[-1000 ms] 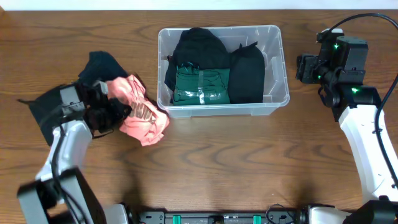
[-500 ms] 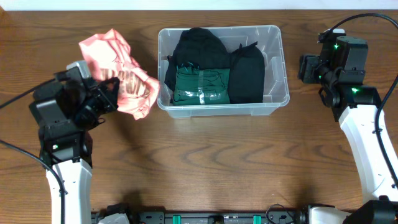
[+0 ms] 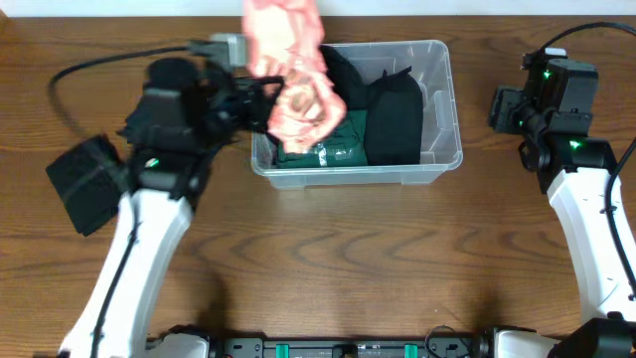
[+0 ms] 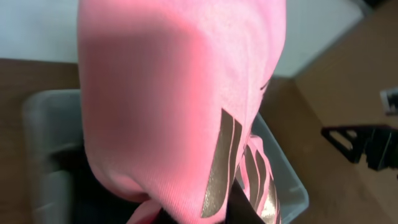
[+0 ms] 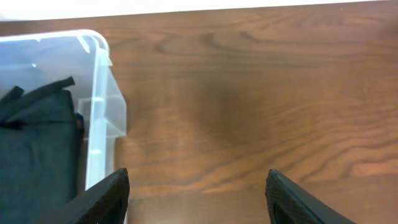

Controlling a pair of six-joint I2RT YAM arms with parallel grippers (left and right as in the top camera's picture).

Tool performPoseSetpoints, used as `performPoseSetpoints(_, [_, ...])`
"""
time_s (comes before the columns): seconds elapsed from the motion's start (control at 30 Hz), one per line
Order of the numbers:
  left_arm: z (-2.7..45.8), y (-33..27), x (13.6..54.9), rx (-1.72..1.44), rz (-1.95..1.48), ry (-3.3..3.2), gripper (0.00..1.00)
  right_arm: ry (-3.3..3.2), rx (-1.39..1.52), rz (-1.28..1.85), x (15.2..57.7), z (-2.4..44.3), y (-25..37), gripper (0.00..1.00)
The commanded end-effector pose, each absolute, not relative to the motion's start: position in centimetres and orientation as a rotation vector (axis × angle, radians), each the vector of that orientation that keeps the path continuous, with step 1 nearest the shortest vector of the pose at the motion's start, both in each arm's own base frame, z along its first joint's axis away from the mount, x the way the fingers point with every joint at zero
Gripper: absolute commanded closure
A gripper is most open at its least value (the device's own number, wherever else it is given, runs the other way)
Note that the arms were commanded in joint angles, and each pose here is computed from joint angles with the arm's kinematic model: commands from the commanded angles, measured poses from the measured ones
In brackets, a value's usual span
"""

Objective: Pack container
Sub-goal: 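Carry the pink shirt into the container's right side and lower it, then open the left gripper and withdraw it from the container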

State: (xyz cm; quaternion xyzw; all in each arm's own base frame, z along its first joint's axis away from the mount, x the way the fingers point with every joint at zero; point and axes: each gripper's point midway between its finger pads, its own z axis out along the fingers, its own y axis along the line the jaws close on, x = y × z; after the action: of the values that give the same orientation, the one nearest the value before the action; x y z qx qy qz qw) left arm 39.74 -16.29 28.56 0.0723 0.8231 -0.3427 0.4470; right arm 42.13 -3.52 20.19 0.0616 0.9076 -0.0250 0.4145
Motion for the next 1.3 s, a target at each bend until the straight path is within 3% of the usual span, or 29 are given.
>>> performPoseSetpoints(0.0, [27.0,-20.5,40.6,0.287,-0.882,2.044,0.94,2.286,0.19,-0.072,42.0,20.0,-4.1,0.32])
performPoseSetpoints(0.47, [20.5,-35.1,40.2,0.545,-1.063,2.002,0.94,2.305,0.191,-0.073,41.7,19.6,-4.0,0.32])
performPoseSetpoints(0.73, [23.1,-36.4,40.8,0.455,-1.093,1.933,0.94,2.316,0.191,-0.073,41.5,19.4,-4.0,0.32])
performPoseSetpoints(1.03, [18.8,-36.3,41.0,0.437,-1.059,2.058,0.94,2.316,0.191,-0.073,41.5,19.4,-4.0,0.32])
performPoseSetpoints(1.07, [18.5,-36.3,41.1,0.437,-1.057,2.064,0.89,2.316,0.191,-0.073,41.5,19.4,-4.0,0.32])
performPoseSetpoints(1.13, [17.9,-36.2,41.1,0.454,-1.042,2.072,0.62,2.319,0.191,-0.073,41.5,19.4,-4.0,0.32])
performPoseSetpoints(1.2, [17.9,-35.9,41.3,0.479,-1.019,2.062,0.1,2.322,0.191,-0.073,41.4,19.3,-4.0,0.32])
performPoseSetpoints(1.23, [18.3,-35.7,41.5,0.481,-1.011,2.053,0.02,2.323,0.191,-0.073,41.4,19.3,-4.0,0.32])
performPoseSetpoints(1.27, [18.9,-35.2,41.8,0.471,-1.007,2.041,0.02,2.323,0.191,-0.073,41.4,19.3,-4.0,0.32])
